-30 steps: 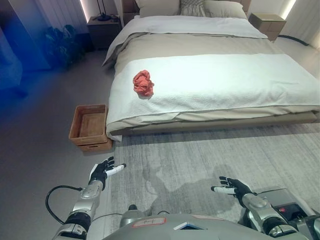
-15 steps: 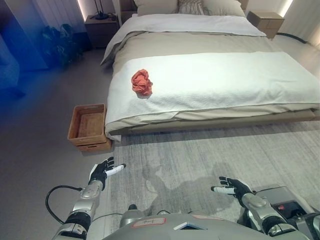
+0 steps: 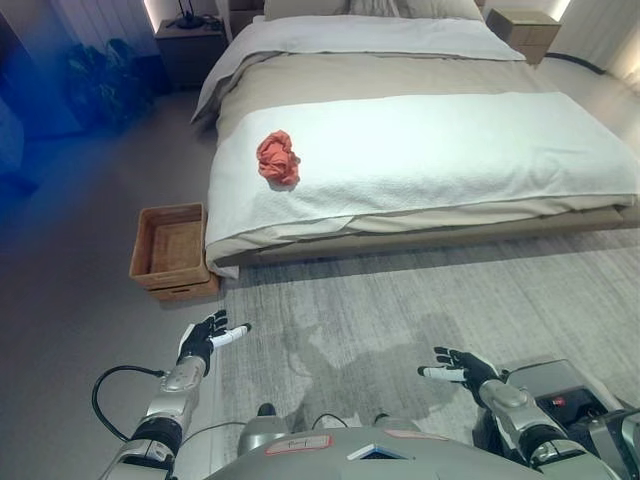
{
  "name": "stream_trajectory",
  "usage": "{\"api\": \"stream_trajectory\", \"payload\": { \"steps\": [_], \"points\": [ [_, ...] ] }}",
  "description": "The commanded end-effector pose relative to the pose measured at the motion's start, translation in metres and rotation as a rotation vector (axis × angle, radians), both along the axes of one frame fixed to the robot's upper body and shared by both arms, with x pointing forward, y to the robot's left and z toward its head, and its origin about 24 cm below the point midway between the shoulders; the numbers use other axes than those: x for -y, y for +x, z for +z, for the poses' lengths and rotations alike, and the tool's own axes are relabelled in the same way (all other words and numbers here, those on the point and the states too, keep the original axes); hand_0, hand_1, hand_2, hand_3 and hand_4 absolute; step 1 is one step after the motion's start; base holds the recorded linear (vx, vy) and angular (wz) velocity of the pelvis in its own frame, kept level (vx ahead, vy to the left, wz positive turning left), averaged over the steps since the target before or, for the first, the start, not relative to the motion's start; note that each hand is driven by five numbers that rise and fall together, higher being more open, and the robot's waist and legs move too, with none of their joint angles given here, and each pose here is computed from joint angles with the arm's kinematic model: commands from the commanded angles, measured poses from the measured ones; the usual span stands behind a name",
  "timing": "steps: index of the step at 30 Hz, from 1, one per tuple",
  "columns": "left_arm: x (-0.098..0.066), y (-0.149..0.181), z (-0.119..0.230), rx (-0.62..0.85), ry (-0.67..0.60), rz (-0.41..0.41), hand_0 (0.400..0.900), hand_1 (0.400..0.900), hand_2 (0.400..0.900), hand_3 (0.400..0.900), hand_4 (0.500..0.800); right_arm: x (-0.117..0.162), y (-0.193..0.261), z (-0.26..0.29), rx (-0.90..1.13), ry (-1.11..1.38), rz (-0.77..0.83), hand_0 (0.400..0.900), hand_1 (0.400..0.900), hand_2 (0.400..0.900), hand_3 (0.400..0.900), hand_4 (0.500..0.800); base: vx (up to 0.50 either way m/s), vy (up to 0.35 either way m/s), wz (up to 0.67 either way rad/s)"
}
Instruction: Put the clothes on the bed into the basket.
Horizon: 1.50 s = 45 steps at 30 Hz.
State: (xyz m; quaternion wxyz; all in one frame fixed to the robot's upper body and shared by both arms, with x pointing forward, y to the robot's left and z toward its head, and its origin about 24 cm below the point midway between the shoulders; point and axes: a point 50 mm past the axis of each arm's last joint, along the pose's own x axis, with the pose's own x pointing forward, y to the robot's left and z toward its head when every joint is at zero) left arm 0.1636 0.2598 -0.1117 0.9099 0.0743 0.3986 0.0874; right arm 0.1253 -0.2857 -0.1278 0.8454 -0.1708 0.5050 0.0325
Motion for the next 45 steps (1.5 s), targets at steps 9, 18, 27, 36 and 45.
{"api": "stream_trajectory", "payload": {
  "steps": [9,18,27,36,45],
  "points": [
    [-0.015,0.064,0.051,0.251,0.106,-0.097,0.9,0.9,0.9,0.9,0.8,-0.002,0.033,0.012,0.12,0.042,-0.027,0.9,0.9,0.9,0.9,0.8,-0.006,0.212,0.05],
    [-0.016,0.067,0.051,0.263,0.101,-0.069,0.9,0.9,0.9,0.9,0.8,-0.003,0.03,0.01,0.122,0.057,-0.059,0.9,0.9,0.9,0.9,0.8,0.227,0.018,0.25],
    [-0.011,0.077,0.054,0.277,0.109,-0.063,0.9,0.9,0.9,0.9,0.8,-0.002,0.03,0.011,0.151,0.061,-0.097,0.9,0.9,0.9,0.9,0.8,0.234,-0.061,0.39],
    [-0.002,0.088,0.055,0.302,0.065,-0.013,0.9,0.9,0.9,0.9,0.8,0.009,0.041,0.022,0.197,0.011,-0.087,0.9,0.9,0.9,0.9,0.8,0.244,-0.147,0.36],
    [0.008,0.109,0.07,0.363,0.027,-0.024,0.9,0.9,0.9,0.9,0.8,0.026,0.046,0.031,0.226,-0.049,-0.124,0.9,0.9,0.9,0.9,0.8,0.203,-0.3,0.06]
  ]
}}
